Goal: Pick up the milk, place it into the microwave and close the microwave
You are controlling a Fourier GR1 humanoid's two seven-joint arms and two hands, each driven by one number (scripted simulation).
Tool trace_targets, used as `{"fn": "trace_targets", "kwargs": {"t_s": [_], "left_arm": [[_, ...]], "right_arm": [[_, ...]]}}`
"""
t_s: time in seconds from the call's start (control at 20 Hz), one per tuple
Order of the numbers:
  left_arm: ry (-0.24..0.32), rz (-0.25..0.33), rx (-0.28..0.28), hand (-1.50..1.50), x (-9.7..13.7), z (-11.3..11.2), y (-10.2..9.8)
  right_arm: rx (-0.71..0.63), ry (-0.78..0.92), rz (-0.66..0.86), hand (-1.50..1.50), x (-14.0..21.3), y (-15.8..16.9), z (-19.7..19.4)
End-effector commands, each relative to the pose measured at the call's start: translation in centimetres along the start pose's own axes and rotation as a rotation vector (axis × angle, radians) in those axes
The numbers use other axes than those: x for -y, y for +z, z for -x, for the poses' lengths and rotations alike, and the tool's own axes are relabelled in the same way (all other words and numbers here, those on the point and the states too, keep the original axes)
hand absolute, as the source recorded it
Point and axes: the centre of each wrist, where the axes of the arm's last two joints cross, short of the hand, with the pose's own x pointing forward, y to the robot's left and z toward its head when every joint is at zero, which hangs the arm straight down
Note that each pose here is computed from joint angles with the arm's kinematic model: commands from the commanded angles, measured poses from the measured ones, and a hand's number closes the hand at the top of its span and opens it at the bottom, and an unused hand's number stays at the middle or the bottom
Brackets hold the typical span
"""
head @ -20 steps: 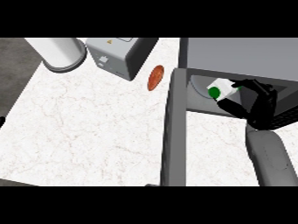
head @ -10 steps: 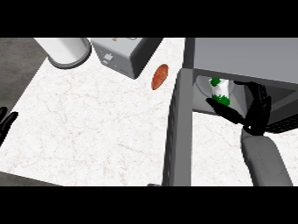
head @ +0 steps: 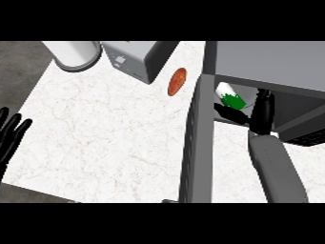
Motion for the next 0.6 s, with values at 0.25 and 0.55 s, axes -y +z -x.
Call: {"fn": "trace_targets", "kwargs": {"t_s": [0.25,0.55], "left_arm": [[-0.002,-0.013,-0.014,-1.5,1.6,0.4,-0.3],[-0.004,0.003,-0.009,-1.5,2.3,0.6,-0.5]], "right_arm": [[-0.29,0.008,-0.098,-1.5,-0.2,-8.0,0.3],[-0.311,-0.034,-0.159,-1.5,0.3,-11.1,-0.1]]}}
